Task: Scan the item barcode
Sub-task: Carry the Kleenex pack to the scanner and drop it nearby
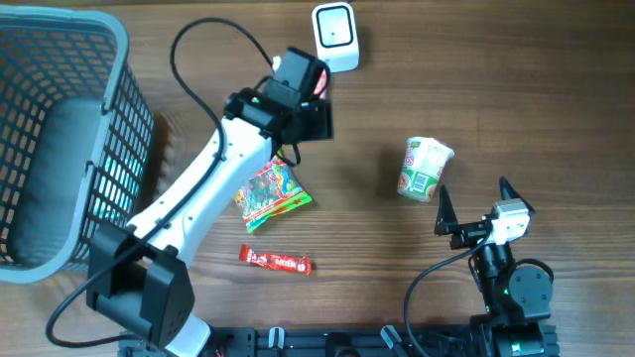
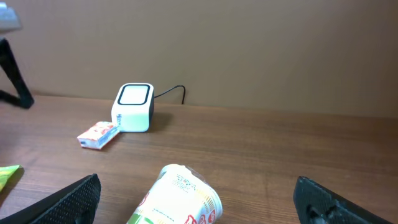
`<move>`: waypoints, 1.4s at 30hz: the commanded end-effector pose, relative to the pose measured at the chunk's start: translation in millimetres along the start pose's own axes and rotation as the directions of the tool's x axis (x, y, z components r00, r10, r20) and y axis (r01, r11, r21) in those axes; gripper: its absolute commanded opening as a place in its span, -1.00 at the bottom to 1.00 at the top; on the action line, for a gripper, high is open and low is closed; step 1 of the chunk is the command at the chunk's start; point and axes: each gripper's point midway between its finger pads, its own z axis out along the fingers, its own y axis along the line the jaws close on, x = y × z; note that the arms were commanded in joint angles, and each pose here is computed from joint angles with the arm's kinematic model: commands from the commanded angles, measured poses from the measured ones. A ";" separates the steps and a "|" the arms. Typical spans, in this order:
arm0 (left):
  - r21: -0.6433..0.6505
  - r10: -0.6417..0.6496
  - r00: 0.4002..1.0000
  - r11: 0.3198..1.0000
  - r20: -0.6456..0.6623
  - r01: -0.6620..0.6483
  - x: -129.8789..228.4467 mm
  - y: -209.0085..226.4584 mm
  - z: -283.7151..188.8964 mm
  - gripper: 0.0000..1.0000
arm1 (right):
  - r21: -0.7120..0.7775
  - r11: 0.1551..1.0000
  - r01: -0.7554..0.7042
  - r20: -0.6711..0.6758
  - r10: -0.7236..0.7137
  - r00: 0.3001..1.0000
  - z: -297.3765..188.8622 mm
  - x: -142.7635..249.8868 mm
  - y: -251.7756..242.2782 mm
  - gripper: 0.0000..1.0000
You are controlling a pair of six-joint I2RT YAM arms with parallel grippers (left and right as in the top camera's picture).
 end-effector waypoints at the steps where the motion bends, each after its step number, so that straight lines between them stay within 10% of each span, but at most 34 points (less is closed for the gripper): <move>1: 0.041 0.058 0.990 0.997 0.128 -0.063 -37.5 -6.2 -0.8 -0.01 | -0.005 1.000 0.002 0.008 -0.002 1.000 -0.3 -1.5 0.5 1.00; 8: 0.031 0.106 0.972 0.993 0.212 -0.115 -76.3 9.2 37.8 0.68 | -0.005 1.000 0.002 0.008 -0.002 1.000 -0.3 -1.6 0.5 0.99; 16: 0.074 0.089 0.938 0.990 0.335 -0.120 -102.1 0.0 124.3 0.86 | -0.005 1.000 0.002 0.008 -0.002 1.000 -0.3 -1.5 0.5 0.99; 23: 0.041 0.088 0.953 0.994 0.289 -0.104 -81.2 14.5 176.6 0.87 | -0.005 1.000 0.003 0.008 -0.002 1.000 -0.3 -1.5 0.5 0.99; 32: -0.003 0.101 0.981 0.995 0.164 -0.102 -50.2 27.5 187.6 0.08 | -0.005 1.000 0.003 0.008 -0.002 1.000 -0.3 -1.5 0.5 0.99; 42: -0.053 0.199 0.970 0.977 -0.141 -0.208 28.4 5.1 114.7 0.14 | -0.005 1.000 0.002 0.008 -0.002 1.000 -0.3 -1.5 0.5 0.99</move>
